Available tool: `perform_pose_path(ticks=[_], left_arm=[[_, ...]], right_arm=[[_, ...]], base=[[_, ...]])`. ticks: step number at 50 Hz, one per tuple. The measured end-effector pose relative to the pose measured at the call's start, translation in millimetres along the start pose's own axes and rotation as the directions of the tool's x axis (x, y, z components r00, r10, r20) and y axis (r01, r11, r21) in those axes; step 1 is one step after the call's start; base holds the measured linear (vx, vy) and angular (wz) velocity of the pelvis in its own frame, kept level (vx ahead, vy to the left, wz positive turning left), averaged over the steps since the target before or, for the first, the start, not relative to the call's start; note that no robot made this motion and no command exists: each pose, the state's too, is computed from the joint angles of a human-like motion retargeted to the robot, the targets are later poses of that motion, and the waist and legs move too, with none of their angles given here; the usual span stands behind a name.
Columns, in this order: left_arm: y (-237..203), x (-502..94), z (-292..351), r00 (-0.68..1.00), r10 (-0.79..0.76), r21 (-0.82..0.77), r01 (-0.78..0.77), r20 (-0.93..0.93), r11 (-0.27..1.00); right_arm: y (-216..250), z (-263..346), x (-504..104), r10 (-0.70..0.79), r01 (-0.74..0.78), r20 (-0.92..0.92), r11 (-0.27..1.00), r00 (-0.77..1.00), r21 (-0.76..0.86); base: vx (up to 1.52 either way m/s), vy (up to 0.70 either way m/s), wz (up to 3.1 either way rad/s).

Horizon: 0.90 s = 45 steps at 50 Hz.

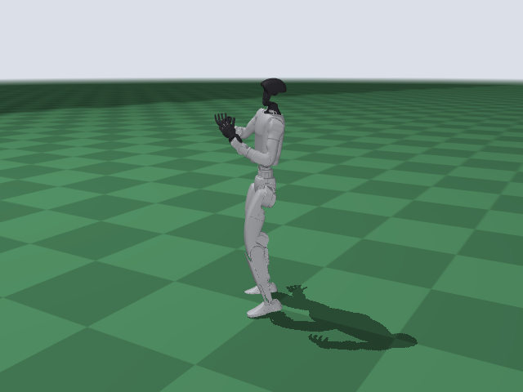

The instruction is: Dance

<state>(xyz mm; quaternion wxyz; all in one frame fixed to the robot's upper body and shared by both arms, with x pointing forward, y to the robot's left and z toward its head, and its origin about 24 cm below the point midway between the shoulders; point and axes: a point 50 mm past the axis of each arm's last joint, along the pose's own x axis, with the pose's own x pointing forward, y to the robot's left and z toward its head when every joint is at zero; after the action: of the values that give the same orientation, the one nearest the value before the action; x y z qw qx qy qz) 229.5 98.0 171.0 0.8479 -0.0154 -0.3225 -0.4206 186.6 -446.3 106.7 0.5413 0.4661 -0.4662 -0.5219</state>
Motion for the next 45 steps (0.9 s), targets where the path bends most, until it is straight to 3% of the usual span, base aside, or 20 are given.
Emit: perform_pose_path(ticks=[3,5,7,10,12,15,17,19,22,25,27,33,38,41,45], left_arm=[[3,-17,-2,0.998,-0.015,-0.039,0.013,-0.067,0.999],[10,-35,-3,0.991,0.050,-0.051,-0.057,-0.126,0.997],[19,-55,-6,0.972,0.142,-0.024,-0.149,-0.186,0.988],[41,-92,1,0.924,0.295,0.112,-0.275,-0.244,0.955],[56,-124,6,0.862,0.417,0.233,-0.359,-0.289,0.904],[70,-179,6,0.691,0.611,0.360,-0.497,-0.385,0.789],[69,-209,8,0.622,0.645,0.419,-0.492,-0.444,0.763],[68,-222,12,0.603,0.615,0.446,-0.427,-0.508,0.787],[60,-234,12,0.570,0.590,0.438,-0.395,-0.572,0.807],[51,-245,8,0.514,0.619,0.426,-0.451,-0.594,0.784],[45,-254,5,0.461,0.670,0.450,-0.503,-0.583,0.738],[50,-255,12,0.417,0.764,0.522,-0.561,-0.493,0.643],[60,-241,13,0.448,0.752,0.490,-0.574,-0.483,0.656],[60,-240,14,0.440,0.757,0.491,-0.580,-0.482,0.650],[47,-252,8,0.389,0.775,0.480,-0.622,-0.498,0.619]], right_arm=[[-62,47,37,-0.123,0.127,-0.089,0.991,0.988,0.040],[-93,89,40,-0.166,0.168,-0.100,0.986,0.981,0.016],[-124,115,28,-0.357,0.357,-0.017,0.934,0.934,-0.009],[-147,158,13,-0.695,0.656,0.219,0.719,0.685,0.231],[-135,185,18,-0.745,0.635,0.333,0.667,0.578,0.391],[-72,198,58,-0.549,0.457,0.394,0.834,0.737,0.308],[-3,196,88,-0.256,0.254,0.363,0.966,0.896,0.055],[71,194,103,0.023,0.038,0.319,0.983,0.947,-0.182],[172,187,97,0.415,-0.249,0.281,0.843,0.865,-0.478],[247,159,65,0.725,-0.442,0.171,0.569,0.667,-0.694],[279,133,40,0.845,-0.483,0.068,0.367,0.530,-0.795],[329,43,-51,0.975,-0.353,-0.177,-0.121,0.132,-0.928],[342,2,-122,0.924,-0.077,-0.298,-0.324,-0.240,-0.943],[351,7,-139,0.898,0.065,-0.245,-0.238,-0.366,-0.969],[362,18,-128,0.960,-0.012,-0.025,-0.029,-0.280,-0.999]], base=[[0.19,-0.01,0.56],[0.25,-0.03,0.53],[0.22,-0.04,0.54],[0.09,-0.05,0.48],[0.06,-0.03,0.14],[0.04,0.03,-0.20],[0.06,0.12,-0.57],[-0.02,0.17,-0.53],[-0.07,0.16,-0.27],[-0.09,0.19,-0.09],[0.00,0.21,-0.30],[0.02,0.20,-0.58],[0.02,0.12,-0.41],[0.05,-0.08,-0.15],[0.08,-0.19,-0.02]])
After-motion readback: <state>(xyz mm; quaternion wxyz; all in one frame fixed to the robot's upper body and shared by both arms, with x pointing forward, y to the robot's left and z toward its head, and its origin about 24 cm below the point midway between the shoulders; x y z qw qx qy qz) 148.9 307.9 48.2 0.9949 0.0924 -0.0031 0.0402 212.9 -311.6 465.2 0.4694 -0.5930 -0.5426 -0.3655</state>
